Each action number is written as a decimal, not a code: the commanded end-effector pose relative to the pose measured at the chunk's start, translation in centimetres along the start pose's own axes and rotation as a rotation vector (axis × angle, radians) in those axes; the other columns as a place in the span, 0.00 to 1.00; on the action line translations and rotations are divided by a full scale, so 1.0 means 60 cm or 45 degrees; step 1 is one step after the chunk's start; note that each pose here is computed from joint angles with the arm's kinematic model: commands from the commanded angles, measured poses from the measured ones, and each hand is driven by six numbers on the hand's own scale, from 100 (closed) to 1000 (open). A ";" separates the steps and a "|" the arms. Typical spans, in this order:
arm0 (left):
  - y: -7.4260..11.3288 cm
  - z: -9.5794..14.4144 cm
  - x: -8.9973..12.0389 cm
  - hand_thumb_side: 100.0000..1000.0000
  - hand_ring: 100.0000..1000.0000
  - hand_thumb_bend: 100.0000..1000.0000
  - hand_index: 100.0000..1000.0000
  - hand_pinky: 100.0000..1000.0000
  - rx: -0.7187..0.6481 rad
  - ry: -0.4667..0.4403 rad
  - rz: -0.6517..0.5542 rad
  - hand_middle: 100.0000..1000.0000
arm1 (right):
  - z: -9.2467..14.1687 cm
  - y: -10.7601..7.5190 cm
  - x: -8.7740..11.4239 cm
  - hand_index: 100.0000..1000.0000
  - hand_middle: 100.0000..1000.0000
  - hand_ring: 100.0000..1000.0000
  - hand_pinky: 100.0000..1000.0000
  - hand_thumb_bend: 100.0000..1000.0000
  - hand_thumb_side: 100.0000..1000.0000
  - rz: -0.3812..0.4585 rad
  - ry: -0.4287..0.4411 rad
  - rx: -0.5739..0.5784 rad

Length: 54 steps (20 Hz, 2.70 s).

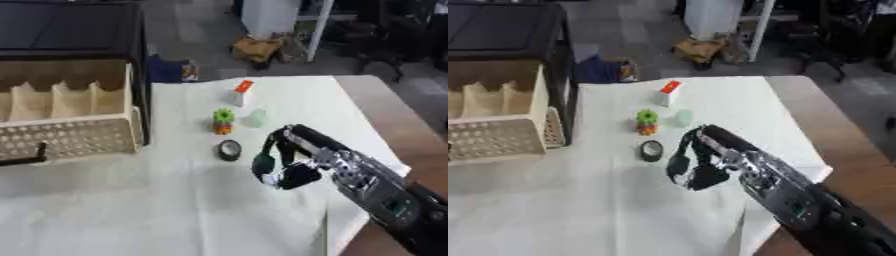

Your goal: Pick up objects from table and place into drawer.

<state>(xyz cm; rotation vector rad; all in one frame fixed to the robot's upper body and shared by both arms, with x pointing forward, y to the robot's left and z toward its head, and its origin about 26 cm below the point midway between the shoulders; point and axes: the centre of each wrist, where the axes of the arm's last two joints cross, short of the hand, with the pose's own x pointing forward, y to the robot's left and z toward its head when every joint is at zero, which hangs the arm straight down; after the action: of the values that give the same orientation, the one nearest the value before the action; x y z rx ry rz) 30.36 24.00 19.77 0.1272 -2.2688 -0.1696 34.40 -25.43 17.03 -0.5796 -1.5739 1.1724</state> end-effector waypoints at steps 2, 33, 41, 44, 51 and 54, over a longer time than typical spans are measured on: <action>0.005 -0.005 0.009 1.00 0.31 0.00 0.71 0.22 0.006 -0.028 -0.007 0.47 | 0.005 -0.053 0.020 0.49 0.10 0.34 0.41 0.16 0.32 0.036 -0.057 -0.100; 0.001 -0.009 0.012 1.00 0.31 0.00 0.71 0.22 -0.019 -0.039 0.012 0.47 | -0.053 -0.200 0.146 0.46 0.07 0.30 0.39 0.22 0.43 -0.071 -0.349 -0.535; -0.001 -0.009 0.012 1.00 0.31 0.00 0.71 0.22 -0.025 -0.036 0.018 0.47 | -0.087 -0.216 0.179 0.46 0.06 0.30 0.39 0.22 0.41 -0.152 -0.392 -0.562; -0.002 -0.010 0.013 1.00 0.31 0.00 0.71 0.22 -0.026 -0.037 0.022 0.47 | -0.098 -0.219 0.190 0.46 0.06 0.30 0.39 0.22 0.42 -0.176 -0.408 -0.570; -0.003 -0.010 0.013 1.00 0.31 0.00 0.71 0.22 -0.029 -0.038 0.030 0.47 | -0.123 -0.221 0.213 0.47 0.06 0.30 0.39 0.20 0.40 -0.210 -0.435 -0.569; -0.004 -0.010 0.013 1.00 0.31 0.00 0.71 0.22 -0.032 -0.039 0.034 0.47 | -0.135 -0.218 0.226 0.47 0.06 0.30 0.38 0.20 0.40 -0.213 -0.454 -0.566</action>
<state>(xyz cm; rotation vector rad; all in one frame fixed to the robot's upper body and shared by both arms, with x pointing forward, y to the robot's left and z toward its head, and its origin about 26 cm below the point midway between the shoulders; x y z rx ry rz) 30.43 23.79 20.00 0.0947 -2.2687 -0.1772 39.82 -16.35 33.52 -0.5051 -2.1389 0.8378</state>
